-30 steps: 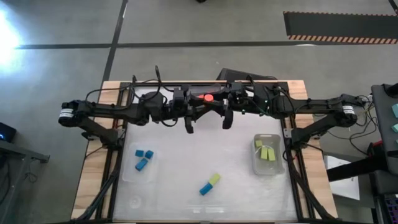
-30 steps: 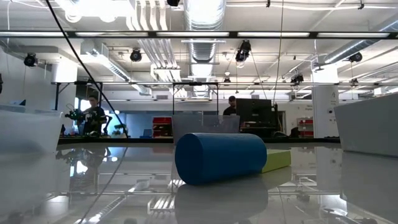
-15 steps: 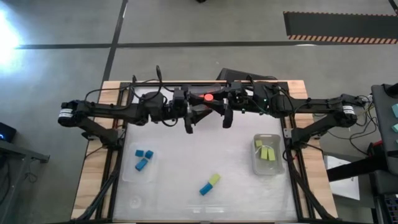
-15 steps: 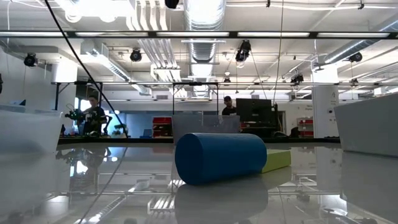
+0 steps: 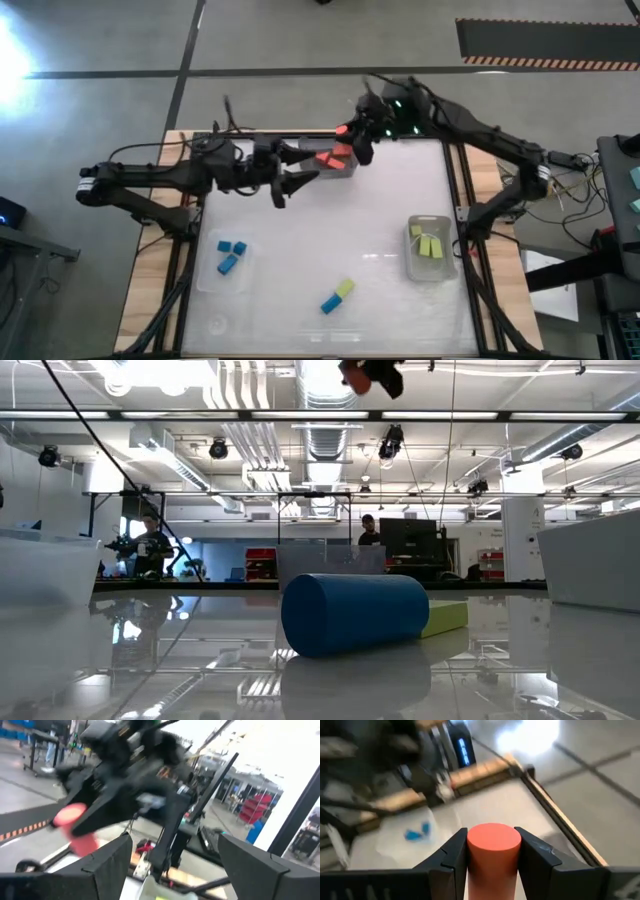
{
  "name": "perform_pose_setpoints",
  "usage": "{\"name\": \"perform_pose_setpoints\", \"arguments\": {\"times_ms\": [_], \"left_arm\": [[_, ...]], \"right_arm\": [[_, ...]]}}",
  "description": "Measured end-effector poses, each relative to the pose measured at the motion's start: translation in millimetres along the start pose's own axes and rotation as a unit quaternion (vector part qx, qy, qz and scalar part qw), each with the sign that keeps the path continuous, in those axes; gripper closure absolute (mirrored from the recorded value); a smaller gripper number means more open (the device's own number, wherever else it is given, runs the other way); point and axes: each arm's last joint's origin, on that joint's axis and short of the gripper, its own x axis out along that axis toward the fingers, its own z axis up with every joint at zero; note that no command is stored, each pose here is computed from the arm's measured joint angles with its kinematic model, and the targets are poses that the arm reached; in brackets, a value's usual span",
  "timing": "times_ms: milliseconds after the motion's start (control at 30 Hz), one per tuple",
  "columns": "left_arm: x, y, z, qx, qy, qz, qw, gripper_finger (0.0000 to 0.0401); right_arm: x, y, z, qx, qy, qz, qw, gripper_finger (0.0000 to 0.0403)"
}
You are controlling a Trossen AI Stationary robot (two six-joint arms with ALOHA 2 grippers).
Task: Sort & place blocks by color
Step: Put the orange block into the black bin
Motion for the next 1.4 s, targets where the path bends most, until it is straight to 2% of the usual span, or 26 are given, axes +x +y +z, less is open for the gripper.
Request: {"name": "perform_pose_setpoints", "arguments": {"times_ms": [200,467,667,1067,1267,1400], "left_arm": [[-16.6,-2.3,18.0,-0.004,-0.043,0.011,0.999,0.0123],[-23.7,-1.8,24.9,0.007,-0.064,0.035,0.997,0.0123],[-22.2,-1.5,23.5,0.007,-0.061,0.037,0.997,0.0122],[-22.7,-1.9,25.3,0.008,-0.070,0.035,0.997,0.0122],[-22.7,-1.8,25.4,0.009,-0.070,0.036,0.997,0.0122],[-22.7,-1.5,25.4,0.020,-0.071,0.041,0.996,0.0122]], "right_arm": [[27.7,-37.3,6.3,-0.026,0.133,-0.035,0.990,0.0283],[65.2,-75.1,-0.6,-0.050,0.266,-0.043,0.962,0.0283],[90.3,-90.8,-9.1,-0.073,0.308,-0.044,0.948,0.0283],[153.7,-141.1,-60.3,-0.075,0.402,-0.052,0.911,0.0283],[174.9,-153.1,-80.4,-0.091,0.430,-0.046,0.897,0.0283],[184.3,-157.2,-88.4,-0.097,0.436,-0.041,0.894,0.0283]]}}
